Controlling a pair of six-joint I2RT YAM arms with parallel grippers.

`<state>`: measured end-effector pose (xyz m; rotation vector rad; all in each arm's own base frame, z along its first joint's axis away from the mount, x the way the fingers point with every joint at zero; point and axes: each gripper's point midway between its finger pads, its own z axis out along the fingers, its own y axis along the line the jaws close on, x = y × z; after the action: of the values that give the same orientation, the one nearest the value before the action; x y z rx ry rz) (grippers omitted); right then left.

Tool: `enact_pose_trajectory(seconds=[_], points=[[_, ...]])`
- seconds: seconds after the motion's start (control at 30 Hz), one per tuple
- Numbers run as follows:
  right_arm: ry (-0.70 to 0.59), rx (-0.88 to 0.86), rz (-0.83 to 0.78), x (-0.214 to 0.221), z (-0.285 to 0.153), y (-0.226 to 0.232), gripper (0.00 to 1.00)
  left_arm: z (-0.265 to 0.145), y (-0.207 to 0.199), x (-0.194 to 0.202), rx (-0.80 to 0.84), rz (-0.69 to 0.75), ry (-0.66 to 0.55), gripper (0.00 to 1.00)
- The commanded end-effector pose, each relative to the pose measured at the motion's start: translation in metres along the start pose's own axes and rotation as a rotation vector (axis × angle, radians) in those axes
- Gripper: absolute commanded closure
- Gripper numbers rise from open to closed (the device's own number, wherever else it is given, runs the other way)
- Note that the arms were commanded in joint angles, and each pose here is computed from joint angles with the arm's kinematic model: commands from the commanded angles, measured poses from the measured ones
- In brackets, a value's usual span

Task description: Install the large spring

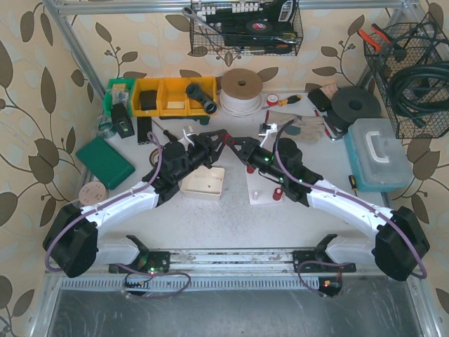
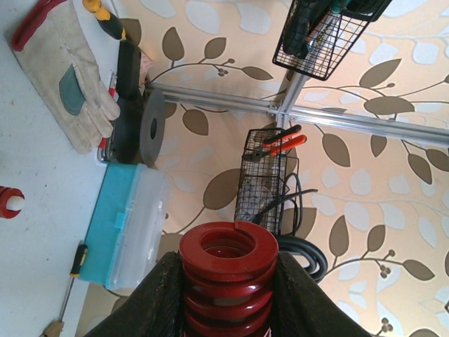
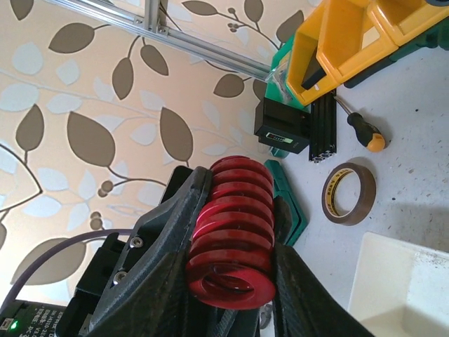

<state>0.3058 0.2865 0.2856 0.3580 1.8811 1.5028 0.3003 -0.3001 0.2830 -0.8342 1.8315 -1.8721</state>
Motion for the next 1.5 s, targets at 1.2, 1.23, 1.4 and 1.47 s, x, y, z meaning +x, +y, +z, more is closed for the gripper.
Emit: enact_pose_trajectory(seconds=[1.2, 1.23, 1.4, 1.47], points=[[0.755, 0.905, -0.507, 0.03, -0.132, -0.075, 1.0, -0.118, 0.038, -0.006, -0.588, 0.895, 0.112, 0.27], [0.783, 0.931, -0.517, 0.032, -0.137, -0.079, 1.0, -0.123, 0.041, -0.007, -0.593, 0.908, 0.107, 0.27], [0.87, 1.054, -0.567, 0.041, -0.148, -0.103, 1.0, -0.149, 0.046, -0.014, -0.597, 0.958, 0.063, 0.27], [0.903, 1.067, -0.589, 0.051, -0.145, -0.109, 1.0, -0.159, 0.04, -0.016, -0.582, 0.982, 0.036, 0.27]])
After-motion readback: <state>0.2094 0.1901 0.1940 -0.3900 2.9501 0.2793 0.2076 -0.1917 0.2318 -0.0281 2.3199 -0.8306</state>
